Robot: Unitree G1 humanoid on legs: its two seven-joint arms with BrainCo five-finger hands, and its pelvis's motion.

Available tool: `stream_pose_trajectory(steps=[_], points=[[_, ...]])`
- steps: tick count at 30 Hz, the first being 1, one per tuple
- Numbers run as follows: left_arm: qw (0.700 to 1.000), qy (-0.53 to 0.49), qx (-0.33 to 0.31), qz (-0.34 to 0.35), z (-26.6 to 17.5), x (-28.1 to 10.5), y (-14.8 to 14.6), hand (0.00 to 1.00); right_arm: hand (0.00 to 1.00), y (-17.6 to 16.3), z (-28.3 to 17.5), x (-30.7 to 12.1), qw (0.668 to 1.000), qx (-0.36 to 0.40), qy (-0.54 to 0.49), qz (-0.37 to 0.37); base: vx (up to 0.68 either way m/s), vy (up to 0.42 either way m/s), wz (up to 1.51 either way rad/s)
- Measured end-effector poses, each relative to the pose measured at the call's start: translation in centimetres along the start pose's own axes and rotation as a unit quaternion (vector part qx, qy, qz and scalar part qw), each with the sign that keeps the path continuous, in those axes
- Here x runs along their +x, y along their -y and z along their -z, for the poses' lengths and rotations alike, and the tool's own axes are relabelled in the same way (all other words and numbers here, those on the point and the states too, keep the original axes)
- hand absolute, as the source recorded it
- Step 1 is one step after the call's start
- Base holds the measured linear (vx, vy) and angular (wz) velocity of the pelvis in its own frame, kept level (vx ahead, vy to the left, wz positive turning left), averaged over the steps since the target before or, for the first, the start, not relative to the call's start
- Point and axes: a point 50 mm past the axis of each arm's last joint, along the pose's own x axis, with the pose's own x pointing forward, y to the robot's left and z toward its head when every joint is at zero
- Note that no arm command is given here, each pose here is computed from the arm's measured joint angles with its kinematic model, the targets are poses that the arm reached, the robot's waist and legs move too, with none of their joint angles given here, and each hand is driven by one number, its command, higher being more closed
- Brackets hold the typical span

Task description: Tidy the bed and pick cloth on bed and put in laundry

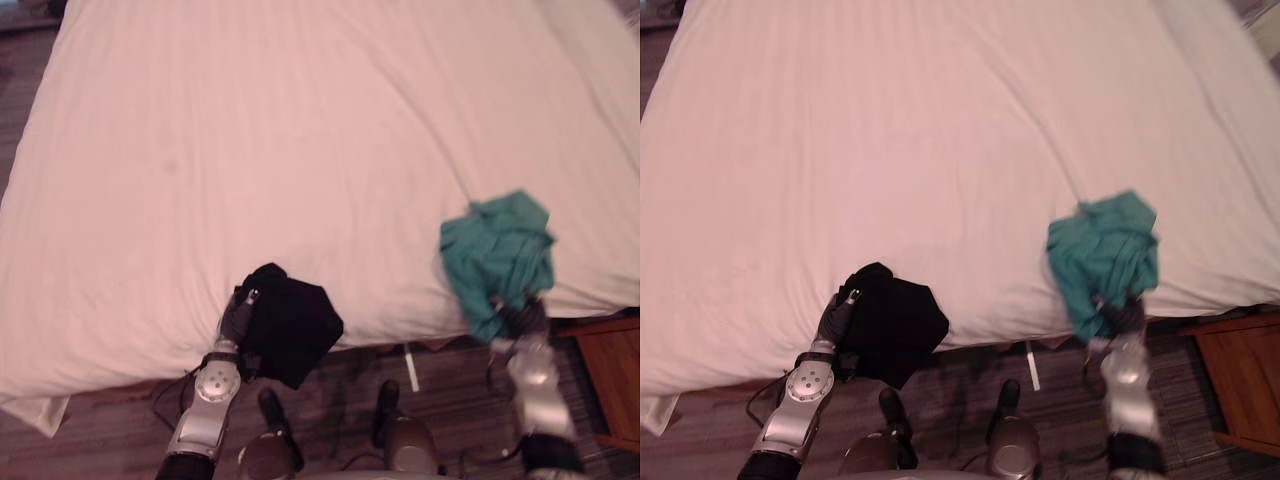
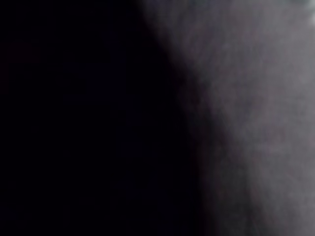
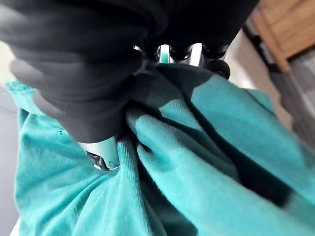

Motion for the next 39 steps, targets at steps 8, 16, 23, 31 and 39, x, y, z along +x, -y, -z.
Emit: stream_pose_trajectory(steps=[8, 16, 23, 31, 39], points=[[0.993, -0.094, -0.073, -0.008, 3.5, -2.8, 2.9, 1.0, 1.0, -0.6, 8.4, -7.5, 0.987, -0.024, -0.152, -0.042, -0.01, -0.046, 0.22], [0.962, -0.198, -0.179, -0.048, 7.6, -5.3, 3.6, 1.0, 1.0, -6.4, 9.6, -7.9, 0.963, -0.088, -0.17, -0.189, 0.02, -0.036, 0.93], [0.942, -0.235, -0.213, -0.112, 9.1, -6.3, 2.3, 1.0, 1.0, -4.9, 11.5, -9.0, 0.953, -0.133, -0.21, -0.172, 0.1, 0.073, 2.66], [0.941, -0.246, -0.208, -0.105, 9.2, -6.0, 2.4, 1.0, 1.0, -7.4, 6.6, -6.6, 0.975, -0.087, -0.111, -0.173, 0.16, 0.216, 1.88], [0.951, -0.268, -0.145, -0.047, 9.8, -5.4, 4.1, 1.0, 1.0, -6.5, 7.0, -7.1, 0.985, -0.02, -0.134, -0.105, 0.17, -0.003, 1.96]])
